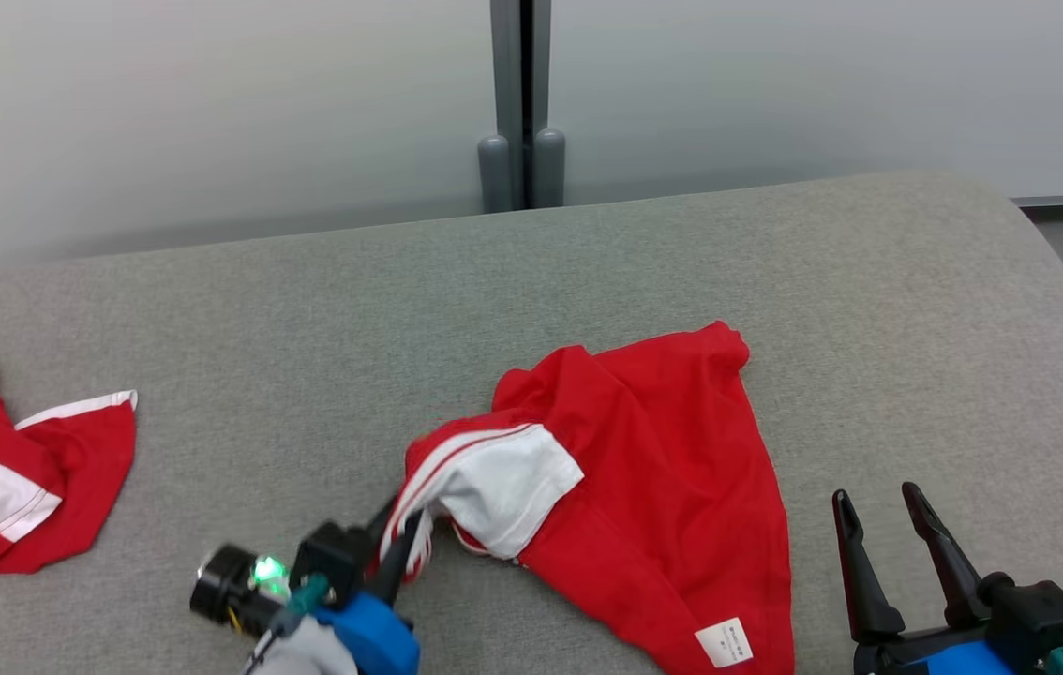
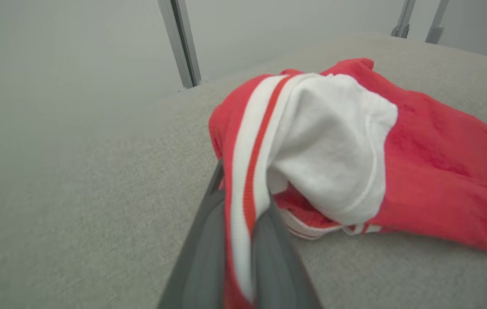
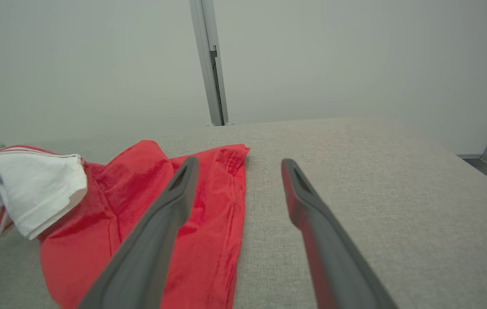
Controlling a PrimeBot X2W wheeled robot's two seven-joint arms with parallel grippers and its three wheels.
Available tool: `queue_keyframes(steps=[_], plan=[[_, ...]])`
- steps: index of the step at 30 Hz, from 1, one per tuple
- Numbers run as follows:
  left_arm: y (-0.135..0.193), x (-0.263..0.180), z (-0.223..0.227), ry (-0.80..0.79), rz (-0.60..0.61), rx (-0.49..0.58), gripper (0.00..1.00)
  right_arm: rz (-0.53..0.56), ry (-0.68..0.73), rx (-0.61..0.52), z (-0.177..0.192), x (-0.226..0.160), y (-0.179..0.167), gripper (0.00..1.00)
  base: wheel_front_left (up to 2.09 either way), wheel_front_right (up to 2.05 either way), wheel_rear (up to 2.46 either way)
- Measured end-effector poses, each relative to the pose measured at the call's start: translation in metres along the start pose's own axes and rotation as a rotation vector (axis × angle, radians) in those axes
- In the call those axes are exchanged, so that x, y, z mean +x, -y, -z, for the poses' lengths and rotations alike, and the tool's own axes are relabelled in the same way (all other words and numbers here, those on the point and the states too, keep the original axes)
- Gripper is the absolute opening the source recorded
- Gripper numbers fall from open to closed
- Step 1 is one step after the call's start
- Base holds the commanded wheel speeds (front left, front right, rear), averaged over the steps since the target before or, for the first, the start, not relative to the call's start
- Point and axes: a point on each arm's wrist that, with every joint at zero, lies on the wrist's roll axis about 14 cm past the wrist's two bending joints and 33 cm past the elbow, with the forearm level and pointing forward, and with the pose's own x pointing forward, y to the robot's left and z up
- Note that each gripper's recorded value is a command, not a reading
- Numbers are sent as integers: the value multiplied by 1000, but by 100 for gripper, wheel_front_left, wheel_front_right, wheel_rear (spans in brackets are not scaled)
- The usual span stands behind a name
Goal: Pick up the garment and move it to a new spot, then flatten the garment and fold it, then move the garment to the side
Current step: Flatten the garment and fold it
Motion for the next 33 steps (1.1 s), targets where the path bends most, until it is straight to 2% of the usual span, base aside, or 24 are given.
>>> queue_keyframes(steps=[8,9,10,16,18,25,30,33], plan=[[32,-55,63,-139,-4,-100,0,-48,-18,8,7,9,-15,100,0,0,0],[33,-57,64,-138,-11,-109,31,-54,-19,8,7,10,-17,100,0,0,0],[31,-60,63,-133,-27,-117,100,-61,-21,8,8,11,-19,100,0,0,0],[19,-64,42,-50,-99,-142,100,-86,-17,8,6,14,-26,100,0,0,0],[9,-64,16,42,-139,-152,100,-94,-16,10,6,15,-28,100,0,0,0],[-38,-80,-35,231,-327,-192,100,-97,-8,12,4,14,-29,100,0,0,0],[-72,-99,-45,281,-463,-189,100,-61,-24,10,8,8,-17,100,0,0,0],[-84,-107,-44,279,-505,-164,100,-35,-31,7,10,7,-8,100,0,0,0]])
